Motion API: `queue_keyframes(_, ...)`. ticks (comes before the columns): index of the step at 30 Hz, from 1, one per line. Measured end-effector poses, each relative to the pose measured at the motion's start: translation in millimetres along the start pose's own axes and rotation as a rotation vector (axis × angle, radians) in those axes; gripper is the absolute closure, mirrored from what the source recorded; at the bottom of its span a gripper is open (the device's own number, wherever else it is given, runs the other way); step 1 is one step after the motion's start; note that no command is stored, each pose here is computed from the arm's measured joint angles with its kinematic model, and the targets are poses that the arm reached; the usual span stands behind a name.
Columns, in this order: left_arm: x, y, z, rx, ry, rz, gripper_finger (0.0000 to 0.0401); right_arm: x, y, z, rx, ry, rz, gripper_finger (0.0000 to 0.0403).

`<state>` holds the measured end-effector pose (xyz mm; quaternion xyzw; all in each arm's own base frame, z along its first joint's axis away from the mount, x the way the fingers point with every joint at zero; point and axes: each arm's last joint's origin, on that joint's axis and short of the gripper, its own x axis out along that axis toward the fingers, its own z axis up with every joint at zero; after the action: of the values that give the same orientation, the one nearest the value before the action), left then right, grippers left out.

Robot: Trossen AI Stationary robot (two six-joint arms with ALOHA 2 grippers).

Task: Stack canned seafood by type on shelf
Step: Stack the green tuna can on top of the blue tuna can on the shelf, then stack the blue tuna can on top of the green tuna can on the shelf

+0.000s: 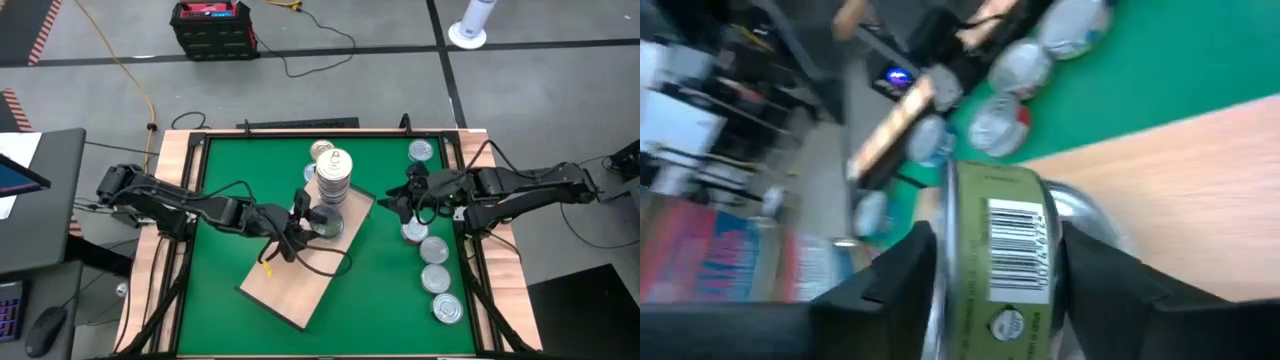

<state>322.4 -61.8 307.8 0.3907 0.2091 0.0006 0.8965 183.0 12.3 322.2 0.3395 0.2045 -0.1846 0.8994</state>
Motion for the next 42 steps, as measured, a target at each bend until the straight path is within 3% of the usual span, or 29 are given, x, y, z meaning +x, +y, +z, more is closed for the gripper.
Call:
queue_keyframes(4, 1.1, -1.1, -2.3, -0.054, -0.009, -0.051, 0.0164, 0.1, 0.3, 0.6, 0.003, -0.005, 0.004, 0.0117)
queue_keyframes(9, 0.9, 1.0, 0.3, -0.192, -0.033, -0.034, 0.0126, 0.0, 0.4, 0.5, 0.012, -0.004, 0.005, 0.0117)
queue_keyframes(13, 1.0, 5.4, 3.9, -0.342, -0.093, -0.033, 0.0118, 0.1, 0.2, 0.4, 0.033, -0.003, 0.004, 0.0117)
queue_keyframes(18, -1.9, 6.8, 3.3, -0.438, -0.083, -0.029, 0.0119, -0.3, -0.2, -0.6, 0.033, 0.019, 0.009, 0.0117)
queue_keyframes(20, -10.3, 12.1, 7.8, -0.548, -0.13, -0.029, 0.0119, -2.9, -3.6, -2.9, 0.054, 0.052, -0.006, 0.0117)
queue_keyframes(25, -38.3, 27.9, 15.0, -0.908, -0.219, -0.049, 0.0119, -10.8, -29.7, -11.2, 0.169, 0.192, -0.208, 0.0117)
queue_keyframes(28, -55.7, 34.5, 11.1, -1.051, -0.194, -0.062, 0.012, -9.2, -45.0, -14.4, 0.174, 0.275, -0.352, 0.0117)
queue_keyframes(35, -83.7, 31.8, -15.3, -1.14, -0.151, -0.014, 0.012, 8.6, -64.1, -7.9, 0.121, 0.343, -0.511, 0.0117)
queue_keyframes(42, -98.3, 19.9, -61.7, -1.255, -0.213, 0.056, 0.012, 25.6, -97.3, -4.9, 0.116, 0.533, -0.778, 0.0117)
